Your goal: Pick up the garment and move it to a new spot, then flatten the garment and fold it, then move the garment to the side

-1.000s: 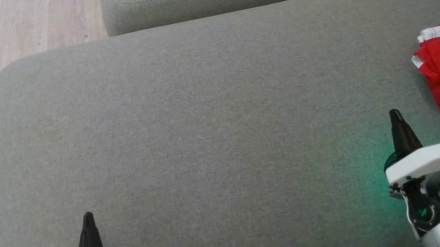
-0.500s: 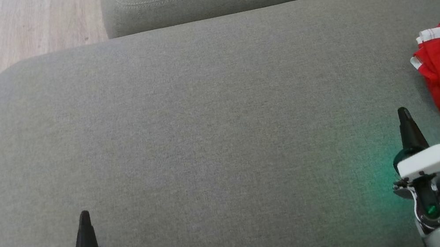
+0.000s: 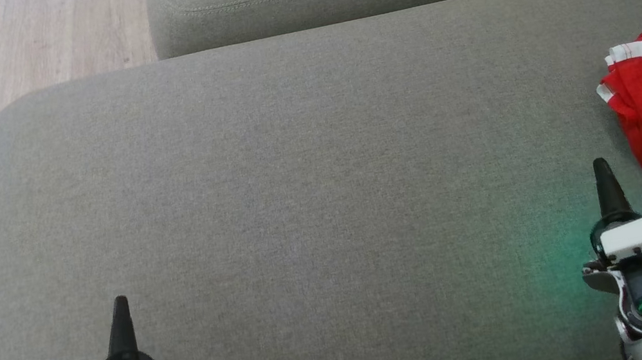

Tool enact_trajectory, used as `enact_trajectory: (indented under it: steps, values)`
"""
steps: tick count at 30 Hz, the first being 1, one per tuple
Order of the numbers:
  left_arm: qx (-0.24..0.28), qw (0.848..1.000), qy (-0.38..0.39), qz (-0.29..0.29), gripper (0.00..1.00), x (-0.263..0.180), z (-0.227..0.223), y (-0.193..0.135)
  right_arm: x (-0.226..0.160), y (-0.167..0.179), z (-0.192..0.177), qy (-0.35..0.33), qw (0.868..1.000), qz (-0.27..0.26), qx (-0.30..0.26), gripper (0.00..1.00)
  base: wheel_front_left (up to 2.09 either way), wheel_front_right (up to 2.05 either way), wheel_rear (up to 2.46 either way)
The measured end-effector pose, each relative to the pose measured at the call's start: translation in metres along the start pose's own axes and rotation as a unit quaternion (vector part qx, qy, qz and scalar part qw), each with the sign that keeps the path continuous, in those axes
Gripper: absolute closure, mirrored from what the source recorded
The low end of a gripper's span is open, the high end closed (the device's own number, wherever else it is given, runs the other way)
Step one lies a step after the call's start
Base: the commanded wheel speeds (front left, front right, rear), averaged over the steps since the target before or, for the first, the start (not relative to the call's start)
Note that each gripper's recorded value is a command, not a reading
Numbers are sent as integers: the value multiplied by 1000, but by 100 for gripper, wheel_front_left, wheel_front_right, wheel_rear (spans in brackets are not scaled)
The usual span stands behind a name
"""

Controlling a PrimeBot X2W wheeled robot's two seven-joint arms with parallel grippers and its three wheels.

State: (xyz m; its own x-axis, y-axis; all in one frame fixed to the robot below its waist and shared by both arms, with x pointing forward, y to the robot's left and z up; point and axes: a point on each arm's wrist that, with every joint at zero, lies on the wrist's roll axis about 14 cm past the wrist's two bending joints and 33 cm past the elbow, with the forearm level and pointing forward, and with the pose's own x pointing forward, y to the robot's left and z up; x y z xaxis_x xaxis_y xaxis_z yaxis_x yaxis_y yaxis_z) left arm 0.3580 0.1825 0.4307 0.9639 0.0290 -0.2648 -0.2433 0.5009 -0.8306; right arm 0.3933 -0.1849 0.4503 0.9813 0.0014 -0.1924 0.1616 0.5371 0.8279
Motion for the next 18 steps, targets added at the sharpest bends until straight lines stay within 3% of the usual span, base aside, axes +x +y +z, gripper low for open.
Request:
enact_trajectory:
  steps: [18]
  values:
    - [-99, 995, 3, -18, 100, 1, 7, -8, -7, 3, 11, -12, 994, 11, 104, 100, 0, 0, 0]
